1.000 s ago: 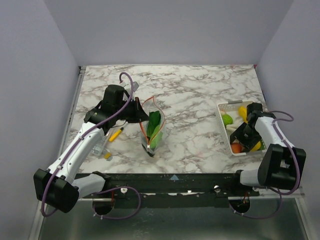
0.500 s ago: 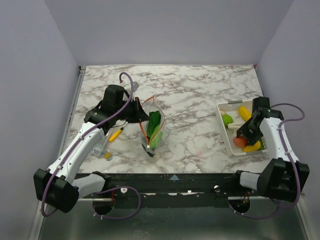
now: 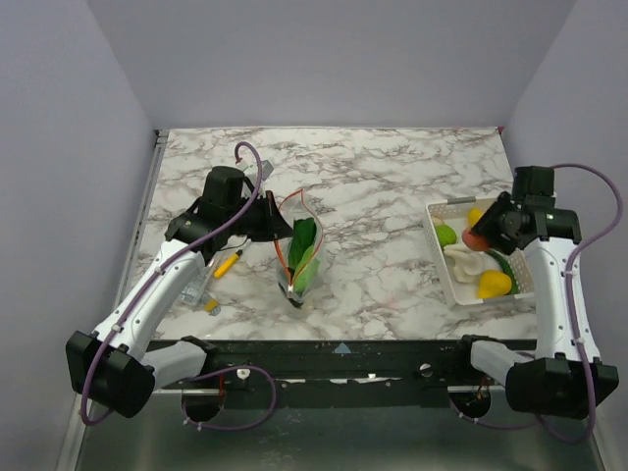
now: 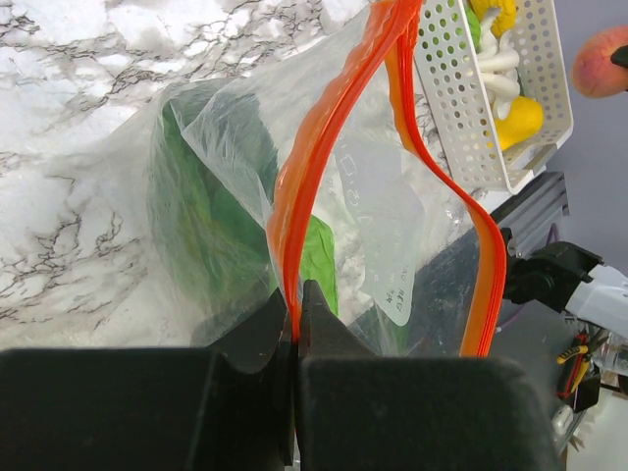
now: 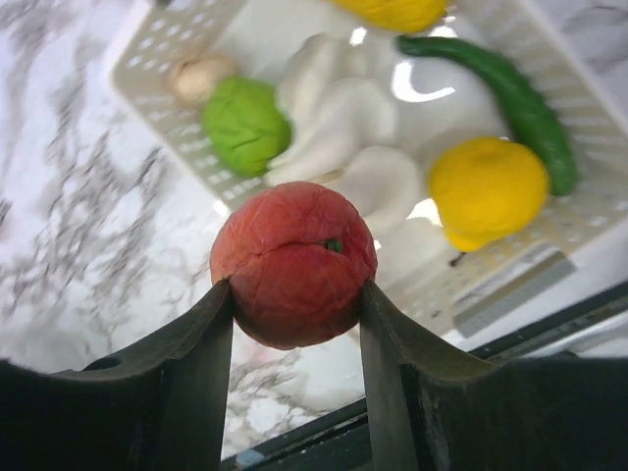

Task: Place the food in the zip-top bag and seal the zipper
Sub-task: Pick up the fake fruit from the bin, then place the fake fruit in the zipper food storage bag.

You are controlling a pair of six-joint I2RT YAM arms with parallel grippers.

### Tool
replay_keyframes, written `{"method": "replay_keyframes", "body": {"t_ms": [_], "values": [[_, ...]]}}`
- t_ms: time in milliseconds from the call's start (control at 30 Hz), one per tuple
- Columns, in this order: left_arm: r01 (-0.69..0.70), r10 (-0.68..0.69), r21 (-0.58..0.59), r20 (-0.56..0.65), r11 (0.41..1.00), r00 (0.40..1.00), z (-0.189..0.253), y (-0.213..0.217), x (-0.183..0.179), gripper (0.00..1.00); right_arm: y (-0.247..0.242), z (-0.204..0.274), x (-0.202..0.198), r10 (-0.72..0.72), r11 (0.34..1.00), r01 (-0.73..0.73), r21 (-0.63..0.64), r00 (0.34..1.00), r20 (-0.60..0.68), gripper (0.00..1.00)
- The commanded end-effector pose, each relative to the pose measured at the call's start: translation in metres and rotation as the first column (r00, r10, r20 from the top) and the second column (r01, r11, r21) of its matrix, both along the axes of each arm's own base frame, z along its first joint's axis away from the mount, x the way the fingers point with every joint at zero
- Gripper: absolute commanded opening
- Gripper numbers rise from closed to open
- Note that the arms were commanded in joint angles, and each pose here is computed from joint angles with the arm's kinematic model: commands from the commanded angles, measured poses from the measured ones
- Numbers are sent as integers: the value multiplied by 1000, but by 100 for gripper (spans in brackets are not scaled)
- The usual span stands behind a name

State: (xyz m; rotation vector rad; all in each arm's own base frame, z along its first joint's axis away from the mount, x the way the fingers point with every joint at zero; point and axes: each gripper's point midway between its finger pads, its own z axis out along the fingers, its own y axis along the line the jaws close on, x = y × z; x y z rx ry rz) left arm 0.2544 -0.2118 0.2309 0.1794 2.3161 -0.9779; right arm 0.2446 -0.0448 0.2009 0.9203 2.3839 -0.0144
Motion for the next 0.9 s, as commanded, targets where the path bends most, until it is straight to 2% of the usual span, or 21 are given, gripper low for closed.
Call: {"method": "replay_keyframes", "body": {"t_ms": [0,167,233,333,433,567,633,767,867], "values": [[18,-17,-21,14,1000,1000,5,-4,-2,0,71,25,31,252,961,-265,74,956,153,0],[25,-25,-26,-2,999,1000,1,-7,-2,0,159,52,43,461,883,-469,-23,859,223,0],[22,-22,-20,-5,1000,1000,-2,-7,-1,0,199,66,42,549,830,-554,-60,795,260,0],[14,-14,-8,-3,1000,1000,-3,-5,0,0,276,89,27,701,702,-697,-147,640,316,0],[10,-10,0,2,1000,1000,-3,-4,1,0,345,110,4,810,573,-775,-267,484,332,0],[7,-7,5,5,1000,1000,-3,-3,2,0,400,151,-12,858,491,-775,-398,349,377,0],[8,-8,4,7,1000,1000,-2,-3,1,0,420,156,-18,878,445,-784,-433,285,385,0],[5,-5,5,12,1000,1000,-1,-2,2,0,429,147,-15,886,437,-770,-464,280,371,0],[7,-7,4,15,1000,1000,0,-2,1,0,423,129,-12,885,450,-751,-483,303,352,0]]}}
